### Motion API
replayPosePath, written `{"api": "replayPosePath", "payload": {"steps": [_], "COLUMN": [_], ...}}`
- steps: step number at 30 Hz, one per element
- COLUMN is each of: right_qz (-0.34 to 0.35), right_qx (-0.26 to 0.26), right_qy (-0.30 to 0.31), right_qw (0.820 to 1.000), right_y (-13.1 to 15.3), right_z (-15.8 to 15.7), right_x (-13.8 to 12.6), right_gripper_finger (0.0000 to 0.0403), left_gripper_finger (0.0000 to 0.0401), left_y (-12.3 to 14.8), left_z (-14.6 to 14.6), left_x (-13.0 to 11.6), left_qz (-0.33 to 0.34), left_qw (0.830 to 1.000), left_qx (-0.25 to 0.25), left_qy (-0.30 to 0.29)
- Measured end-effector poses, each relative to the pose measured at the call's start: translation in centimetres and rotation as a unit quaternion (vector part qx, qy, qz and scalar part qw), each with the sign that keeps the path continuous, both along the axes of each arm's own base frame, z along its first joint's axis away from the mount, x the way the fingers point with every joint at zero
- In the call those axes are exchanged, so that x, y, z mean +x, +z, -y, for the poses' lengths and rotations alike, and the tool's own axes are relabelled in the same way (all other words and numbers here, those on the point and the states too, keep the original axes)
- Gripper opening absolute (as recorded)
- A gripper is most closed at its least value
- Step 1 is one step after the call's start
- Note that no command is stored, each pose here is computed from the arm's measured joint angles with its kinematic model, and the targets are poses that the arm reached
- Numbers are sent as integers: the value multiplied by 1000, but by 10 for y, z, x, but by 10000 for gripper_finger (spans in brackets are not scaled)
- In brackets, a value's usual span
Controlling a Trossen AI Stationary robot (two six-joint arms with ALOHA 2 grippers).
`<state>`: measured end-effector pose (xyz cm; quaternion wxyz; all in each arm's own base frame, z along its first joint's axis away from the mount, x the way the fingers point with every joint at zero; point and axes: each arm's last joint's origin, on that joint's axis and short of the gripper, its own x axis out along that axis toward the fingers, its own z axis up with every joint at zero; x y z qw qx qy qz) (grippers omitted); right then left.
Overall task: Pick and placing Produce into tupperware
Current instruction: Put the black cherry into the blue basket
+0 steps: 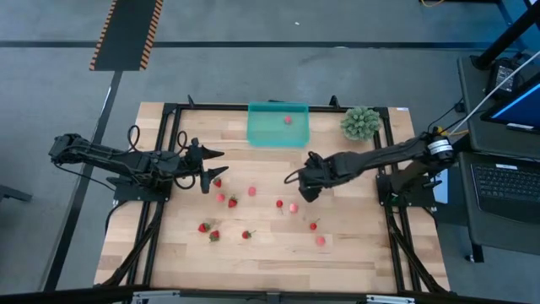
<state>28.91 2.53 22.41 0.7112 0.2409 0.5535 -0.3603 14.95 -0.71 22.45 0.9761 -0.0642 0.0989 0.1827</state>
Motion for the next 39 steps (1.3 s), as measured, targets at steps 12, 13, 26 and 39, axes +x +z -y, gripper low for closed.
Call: {"api": "replayPosePath", "payload": {"steps": [12, 13, 26, 39], "right_qz": [-45, -41, -39, -4], "right_qx": [73, 75, 89, 86], "right_qy": [10, 16, -4, -34], "right_qw": [996, 996, 995, 996], "right_y": [-25, -28, -67, -88], "right_z": [53, 55, 71, 74], "right_x": [13, 15, 15, 8], "right_gripper_finger": [251, 251, 251, 243], "left_gripper_finger": [246, 246, 246, 246], "left_y": [0, 0, 0, 0], "left_z": [0, 0, 0, 0], "left_x": [0, 0, 0, 0], "left_qz": [0, -1, -1, -1], "left_qw": [1000, 1000, 1000, 1000], "left_qx": [0, 0, 1, 1], "left_qy": [0, 0, 0, 0]}}
